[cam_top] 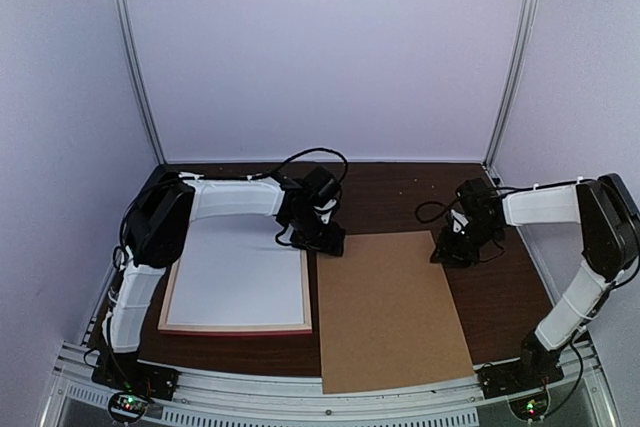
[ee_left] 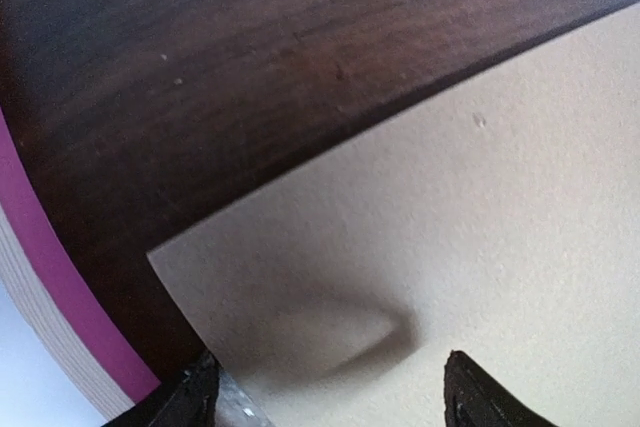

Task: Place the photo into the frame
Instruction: Pick up the backboard from the center of the board.

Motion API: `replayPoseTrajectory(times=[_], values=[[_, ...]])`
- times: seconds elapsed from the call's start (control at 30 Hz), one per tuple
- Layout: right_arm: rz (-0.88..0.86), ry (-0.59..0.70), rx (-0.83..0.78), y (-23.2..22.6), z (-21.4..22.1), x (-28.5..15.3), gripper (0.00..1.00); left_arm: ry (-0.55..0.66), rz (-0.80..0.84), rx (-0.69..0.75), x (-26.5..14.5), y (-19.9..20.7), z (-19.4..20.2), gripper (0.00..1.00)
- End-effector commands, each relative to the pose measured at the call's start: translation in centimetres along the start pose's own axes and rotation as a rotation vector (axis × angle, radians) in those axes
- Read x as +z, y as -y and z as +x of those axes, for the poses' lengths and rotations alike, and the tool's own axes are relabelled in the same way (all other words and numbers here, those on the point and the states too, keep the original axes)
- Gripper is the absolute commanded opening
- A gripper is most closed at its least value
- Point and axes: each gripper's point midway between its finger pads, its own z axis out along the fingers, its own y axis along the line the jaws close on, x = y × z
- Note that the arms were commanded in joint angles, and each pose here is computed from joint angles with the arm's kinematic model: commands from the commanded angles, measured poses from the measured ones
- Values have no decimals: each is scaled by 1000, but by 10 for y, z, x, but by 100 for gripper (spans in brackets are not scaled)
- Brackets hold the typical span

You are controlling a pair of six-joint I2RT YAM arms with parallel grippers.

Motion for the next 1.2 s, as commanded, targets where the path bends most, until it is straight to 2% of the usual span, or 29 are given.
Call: replayPoseTrajectory(times=[0.0, 0.3, 0.63, 0.87, 0.97, 1.17], values=[[15, -37, -1, 8, 27, -11, 39, -57, -28, 23, -1, 12, 38, 80], [11, -32, 38, 25, 69, -26, 44, -99, -103, 34, -3, 20, 96, 87], [76, -46, 48, 52, 117, -40, 44, -216, -76, -13, 7, 29, 167, 89], [40, -53, 23, 45, 128, -53, 44, -281, -71, -68, 2, 35, 197, 92], [19, -72, 20, 42, 131, -50, 44, -301, -100, -74, -6, 33, 203, 97], [15, -105, 9, 40, 132, -42, 44, -377, -79, -123, -9, 32, 223, 98]])
